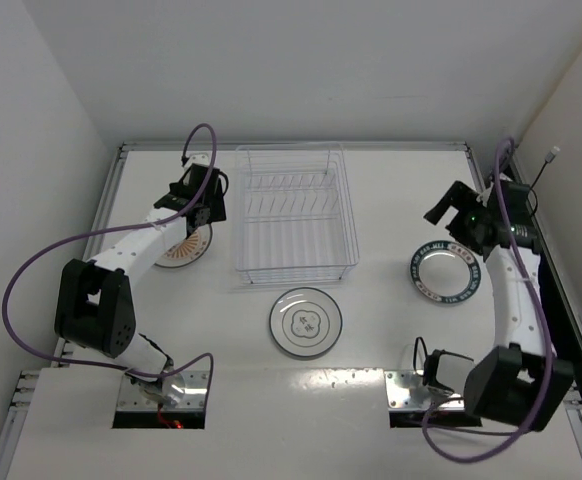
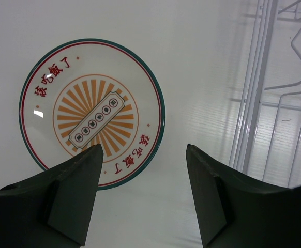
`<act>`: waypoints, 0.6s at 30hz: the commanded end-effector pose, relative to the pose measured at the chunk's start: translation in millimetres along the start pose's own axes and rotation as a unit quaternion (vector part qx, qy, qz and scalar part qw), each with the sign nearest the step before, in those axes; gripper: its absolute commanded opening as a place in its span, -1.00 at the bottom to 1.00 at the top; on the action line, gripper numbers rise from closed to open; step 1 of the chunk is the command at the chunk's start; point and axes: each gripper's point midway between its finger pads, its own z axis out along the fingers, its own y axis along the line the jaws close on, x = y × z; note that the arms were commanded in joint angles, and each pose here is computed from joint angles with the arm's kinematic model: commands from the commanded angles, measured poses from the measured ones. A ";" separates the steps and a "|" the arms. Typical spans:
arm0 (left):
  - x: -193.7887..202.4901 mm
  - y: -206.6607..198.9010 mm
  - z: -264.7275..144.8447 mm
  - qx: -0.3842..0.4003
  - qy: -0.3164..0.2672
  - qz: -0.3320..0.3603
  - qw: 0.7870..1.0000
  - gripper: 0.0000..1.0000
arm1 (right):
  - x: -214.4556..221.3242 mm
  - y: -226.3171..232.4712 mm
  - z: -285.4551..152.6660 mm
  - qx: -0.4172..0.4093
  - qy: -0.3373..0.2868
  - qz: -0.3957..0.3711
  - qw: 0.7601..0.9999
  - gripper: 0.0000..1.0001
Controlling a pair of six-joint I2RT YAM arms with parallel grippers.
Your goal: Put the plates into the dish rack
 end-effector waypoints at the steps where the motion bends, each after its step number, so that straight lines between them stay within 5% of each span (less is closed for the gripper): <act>1: -15.2 -6.1 -1.8 0.005 -0.017 -0.013 1.000 0.25 | 50.6 -48.0 17.1 0.070 0.093 0.092 0.989 1.00; 5: -15.2 -6.1 -1.8 0.005 -0.017 -0.013 1.000 0.25 | 39.5 -72.1 3.3 0.142 0.057 0.098 0.983 1.00; 18: -13.4 -28.1 -18.2 0.078 -0.014 -0.027 0.996 0.25 | 45.8 -131.9 25.0 0.276 0.151 0.063 0.947 1.00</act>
